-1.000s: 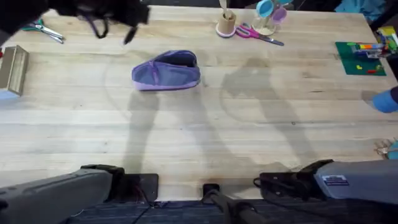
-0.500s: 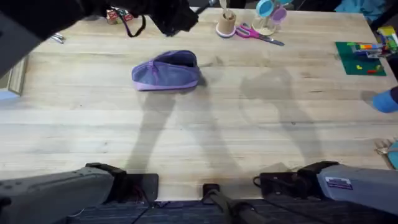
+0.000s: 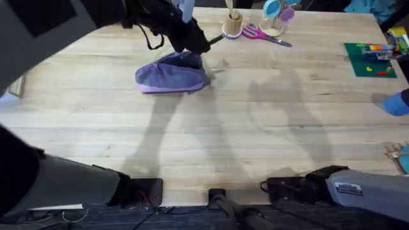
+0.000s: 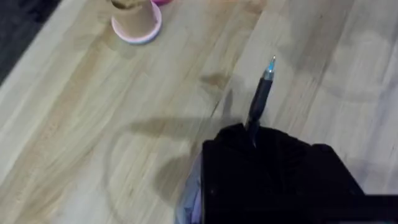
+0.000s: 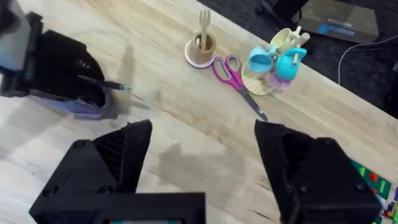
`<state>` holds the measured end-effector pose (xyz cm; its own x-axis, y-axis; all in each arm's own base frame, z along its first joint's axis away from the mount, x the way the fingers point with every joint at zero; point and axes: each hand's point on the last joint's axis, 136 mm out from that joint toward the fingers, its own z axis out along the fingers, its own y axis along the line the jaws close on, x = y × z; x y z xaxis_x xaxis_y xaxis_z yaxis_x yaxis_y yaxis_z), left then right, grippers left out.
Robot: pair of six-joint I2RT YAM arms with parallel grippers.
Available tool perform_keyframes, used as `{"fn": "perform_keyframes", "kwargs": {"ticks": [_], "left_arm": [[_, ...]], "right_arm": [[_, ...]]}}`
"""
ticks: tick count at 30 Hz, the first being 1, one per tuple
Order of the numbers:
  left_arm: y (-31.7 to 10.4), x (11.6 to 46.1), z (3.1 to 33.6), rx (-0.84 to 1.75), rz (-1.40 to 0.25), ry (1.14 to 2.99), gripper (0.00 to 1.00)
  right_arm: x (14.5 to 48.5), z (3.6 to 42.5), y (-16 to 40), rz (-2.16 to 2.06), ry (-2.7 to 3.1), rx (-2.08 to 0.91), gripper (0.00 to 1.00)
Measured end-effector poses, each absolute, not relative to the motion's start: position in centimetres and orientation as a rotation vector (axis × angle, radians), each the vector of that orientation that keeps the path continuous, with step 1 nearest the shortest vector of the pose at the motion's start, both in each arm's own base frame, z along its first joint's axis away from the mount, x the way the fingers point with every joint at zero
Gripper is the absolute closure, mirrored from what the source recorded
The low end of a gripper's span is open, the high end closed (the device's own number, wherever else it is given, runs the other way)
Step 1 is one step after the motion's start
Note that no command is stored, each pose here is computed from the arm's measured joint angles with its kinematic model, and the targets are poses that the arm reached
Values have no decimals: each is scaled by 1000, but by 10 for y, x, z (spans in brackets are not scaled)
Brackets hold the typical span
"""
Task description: Unzip the bag, pick up the pens from the table one at a time and place them inside, then zip the bag closed.
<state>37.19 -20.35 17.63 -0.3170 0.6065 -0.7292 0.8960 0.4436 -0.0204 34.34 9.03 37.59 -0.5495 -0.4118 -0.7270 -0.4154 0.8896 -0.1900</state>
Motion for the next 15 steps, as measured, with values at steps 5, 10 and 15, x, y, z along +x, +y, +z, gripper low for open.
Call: {"fn": "perform_keyframes", "kwargs": {"ticks": [5,10,15], "left_arm": [[-195,368,152,1272,-546,2143,958],[-176,359,129,1314,-448,2270,958],[-157,362,120,1332,-298,2333,958]], "right_arm": [[344,376,90,5,2212,-590,6],[346,378,91,5,2201,-588,6],[347,380,91,5,2192,-585,6]]}}
